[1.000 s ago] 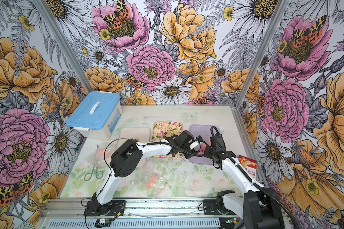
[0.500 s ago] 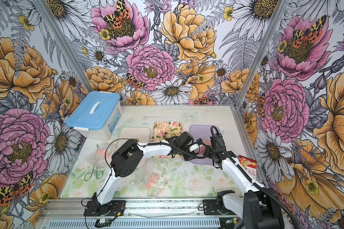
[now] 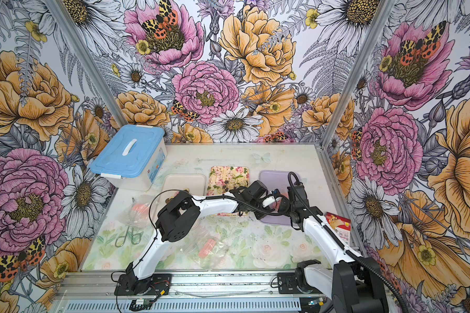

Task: Pour cookies out of the ziploc bag
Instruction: 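Pour the cookies out of the ziploc bag onto the tray.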

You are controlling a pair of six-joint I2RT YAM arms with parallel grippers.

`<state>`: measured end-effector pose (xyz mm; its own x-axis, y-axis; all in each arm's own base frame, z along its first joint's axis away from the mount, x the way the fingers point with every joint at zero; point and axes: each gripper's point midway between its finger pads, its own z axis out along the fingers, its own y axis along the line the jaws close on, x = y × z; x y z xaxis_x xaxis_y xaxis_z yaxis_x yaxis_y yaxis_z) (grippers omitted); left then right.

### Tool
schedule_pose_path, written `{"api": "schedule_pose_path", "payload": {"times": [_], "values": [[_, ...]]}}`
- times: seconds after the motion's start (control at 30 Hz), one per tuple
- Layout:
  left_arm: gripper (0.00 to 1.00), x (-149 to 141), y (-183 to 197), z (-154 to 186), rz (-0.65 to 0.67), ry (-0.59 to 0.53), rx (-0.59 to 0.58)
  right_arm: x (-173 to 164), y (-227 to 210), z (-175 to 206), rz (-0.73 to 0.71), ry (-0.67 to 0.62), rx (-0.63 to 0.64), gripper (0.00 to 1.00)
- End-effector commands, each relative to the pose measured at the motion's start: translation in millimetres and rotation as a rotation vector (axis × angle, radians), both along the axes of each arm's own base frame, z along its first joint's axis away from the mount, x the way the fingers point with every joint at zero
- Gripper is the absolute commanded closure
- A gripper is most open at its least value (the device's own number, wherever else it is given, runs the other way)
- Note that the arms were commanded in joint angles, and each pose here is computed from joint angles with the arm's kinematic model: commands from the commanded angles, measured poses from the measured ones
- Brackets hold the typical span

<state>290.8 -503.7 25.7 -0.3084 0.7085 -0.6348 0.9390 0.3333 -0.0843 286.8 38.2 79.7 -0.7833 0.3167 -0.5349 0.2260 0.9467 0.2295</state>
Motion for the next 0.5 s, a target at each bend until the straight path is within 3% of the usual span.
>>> {"api": "schedule_pose_path", "payload": {"times": [0.0, 0.47], "values": [[1.00, 8.3, -1.3, 15.3, 0.031, -0.043, -0.021, 3.8, 0.9, 8.9, 0.000, -0.051, 0.015, 1.00], [1.00, 34.3, -3.6, 112.7, 0.130, -0.130, -0.313, -8.6, -15.8, 71.8, -0.060, -0.341, -0.004, 1.00]]}}
